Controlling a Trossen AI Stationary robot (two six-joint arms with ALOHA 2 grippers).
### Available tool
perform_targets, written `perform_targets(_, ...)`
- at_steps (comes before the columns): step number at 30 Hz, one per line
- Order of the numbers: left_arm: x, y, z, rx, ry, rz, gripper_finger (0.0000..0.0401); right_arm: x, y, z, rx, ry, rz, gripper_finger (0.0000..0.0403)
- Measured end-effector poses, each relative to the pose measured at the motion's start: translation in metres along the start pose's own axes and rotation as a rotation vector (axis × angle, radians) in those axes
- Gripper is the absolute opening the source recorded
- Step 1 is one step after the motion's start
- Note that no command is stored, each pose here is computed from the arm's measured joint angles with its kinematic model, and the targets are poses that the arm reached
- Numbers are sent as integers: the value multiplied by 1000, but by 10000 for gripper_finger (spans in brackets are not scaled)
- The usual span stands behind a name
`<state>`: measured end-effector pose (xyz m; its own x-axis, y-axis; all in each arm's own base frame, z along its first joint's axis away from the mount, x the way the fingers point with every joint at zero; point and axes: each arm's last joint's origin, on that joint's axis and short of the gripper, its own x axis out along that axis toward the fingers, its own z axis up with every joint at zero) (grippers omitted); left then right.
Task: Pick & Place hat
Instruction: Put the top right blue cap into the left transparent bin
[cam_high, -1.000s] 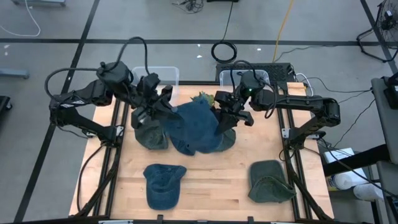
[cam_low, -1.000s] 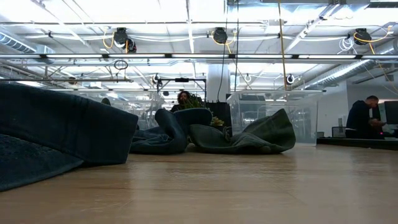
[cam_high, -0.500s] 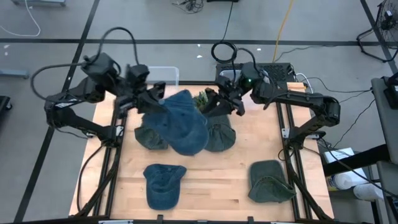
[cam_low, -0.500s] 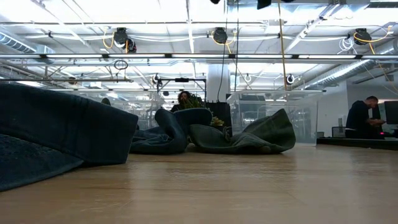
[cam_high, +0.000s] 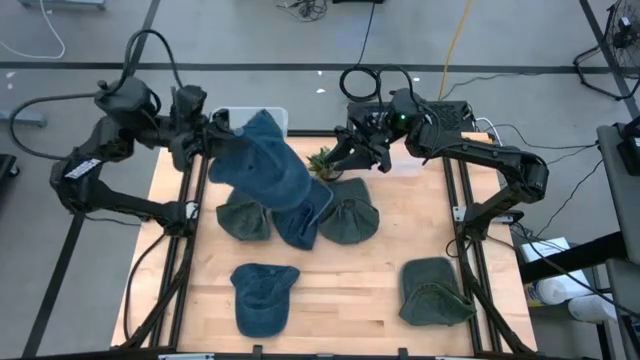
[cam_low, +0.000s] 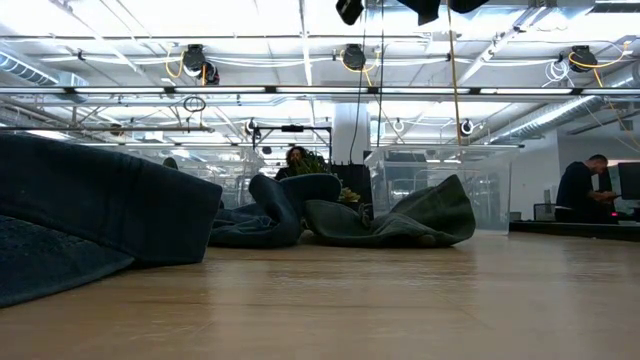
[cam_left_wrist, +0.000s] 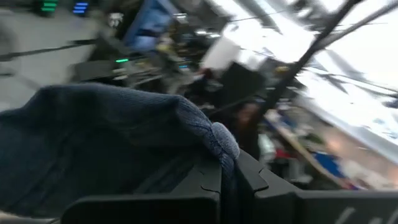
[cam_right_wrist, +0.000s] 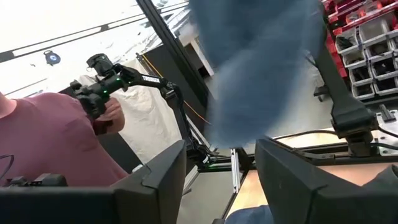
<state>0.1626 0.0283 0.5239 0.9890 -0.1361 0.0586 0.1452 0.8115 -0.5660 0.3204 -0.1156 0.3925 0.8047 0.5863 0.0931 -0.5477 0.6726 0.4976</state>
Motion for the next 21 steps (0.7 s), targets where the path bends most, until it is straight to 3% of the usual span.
perform_targets(8, -17, 18, -4, 9, 35, 228, 3, 0, 0, 0, -14, 1, 1, 172)
perform_targets(15, -19, 30, -5, -18, 66, 307, 3, 2, 1, -1, 105, 8, 11, 171)
perform_targets(21, -21, 37, -7, -72, 112, 326, 3, 3, 2, -1, 56, 9, 13, 171)
